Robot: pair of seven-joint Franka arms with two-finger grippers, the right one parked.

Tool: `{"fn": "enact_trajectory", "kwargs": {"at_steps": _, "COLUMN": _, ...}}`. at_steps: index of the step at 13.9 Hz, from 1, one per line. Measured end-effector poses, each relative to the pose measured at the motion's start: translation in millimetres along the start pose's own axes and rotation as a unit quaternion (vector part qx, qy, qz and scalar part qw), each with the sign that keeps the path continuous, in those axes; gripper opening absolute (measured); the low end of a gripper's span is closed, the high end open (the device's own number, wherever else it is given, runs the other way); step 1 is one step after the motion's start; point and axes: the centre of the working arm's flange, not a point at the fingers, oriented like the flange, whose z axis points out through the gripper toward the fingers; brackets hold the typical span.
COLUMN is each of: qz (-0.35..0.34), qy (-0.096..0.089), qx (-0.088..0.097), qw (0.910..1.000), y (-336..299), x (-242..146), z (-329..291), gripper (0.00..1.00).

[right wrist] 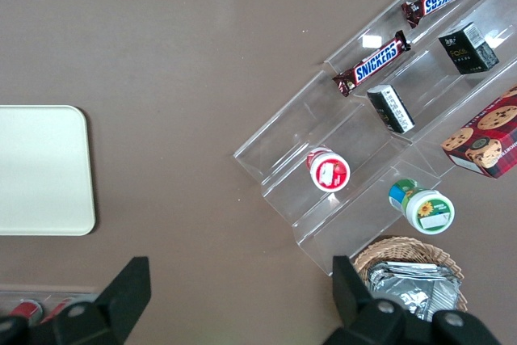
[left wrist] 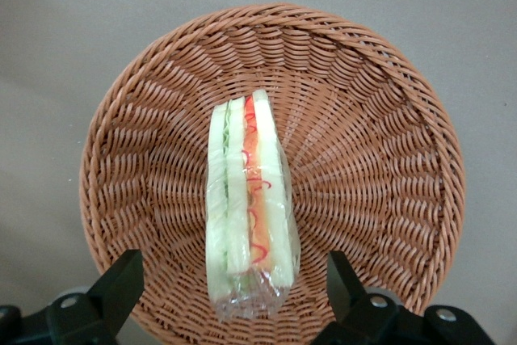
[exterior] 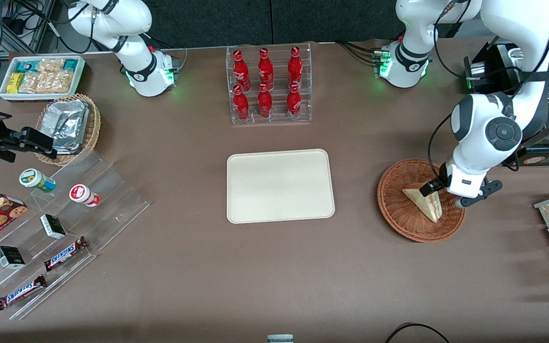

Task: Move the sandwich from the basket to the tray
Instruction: 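Lower the left gripper and close it on the sandwich's edge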

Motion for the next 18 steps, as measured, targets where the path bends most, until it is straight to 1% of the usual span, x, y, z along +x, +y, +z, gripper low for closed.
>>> {"fn": "enact_trajectory", "kwargs": {"at_steps": 3, "qz": -0.004, "qy": 0.001, "qx": -0.003, "qw": 1.0, "y": 2, "x": 2, "z": 14, "gripper": 1.0}}
{"fn": "enact_trajectory", "kwargs": {"at_steps": 6, "qz": -0.014, "qy": -0.011, "qx": 0.002, "qw": 0.9998, "y": 0, "x": 1, "z": 34, "gripper": 1.0}}
{"fn": "enact_trajectory", "kwargs": {"at_steps": 8, "qz": -0.028, "qy": -0.02, "qx": 0.002, "qw": 0.9994, "y": -1, "x": 1, "z": 44, "gripper": 1.0}}
{"fn": "enact_trajectory", "kwargs": {"at_steps": 9, "qz": -0.039, "qy": -0.026, "qx": -0.002, "qw": 0.9989, "y": -1, "x": 1, "z": 47, "gripper": 0.96}}
{"fn": "enact_trajectory", "kwargs": {"at_steps": 10, "qz": -0.053, "qy": -0.03, "qx": -0.004, "qw": 0.9981, "y": -1, "x": 1, "z": 48, "gripper": 0.84}}
{"fn": "enact_trajectory", "kwargs": {"at_steps": 11, "qz": -0.069, "qy": -0.031, "qx": -0.004, "qw": 0.9972, "y": -1, "x": 0, "z": 49, "gripper": 0.74}}
{"fn": "enact_trajectory", "kwargs": {"at_steps": 12, "qz": -0.081, "qy": -0.031, "qx": -0.004, "qw": 0.9962, "y": -1, "x": 0, "z": 50, "gripper": 0.61}}
{"fn": "enact_trajectory", "kwargs": {"at_steps": 14, "qz": -0.094, "qy": -0.031, "qx": -0.003, "qw": 0.9951, "y": 0, "x": 0, "z": 50, "gripper": 0.41}}
{"fn": "enact_trajectory", "kwargs": {"at_steps": 15, "qz": -0.096, "qy": -0.033, "qx": -0.002, "qw": 0.9949, "y": 1, "x": 0, "z": 49, "gripper": 0.36}}
{"fn": "enact_trajectory", "kwargs": {"at_steps": 16, "qz": -0.095, "qy": -0.038, "qx": 0.002, "qw": 0.9947, "y": 2, "x": 2, "z": 45, "gripper": 0.32}}
{"fn": "enact_trajectory", "kwargs": {"at_steps": 18, "qz": -0.094, "qy": -0.052, "qx": 0.013, "qw": 0.9941, "y": 6, "x": 9, "z": 31, "gripper": 0.27}}
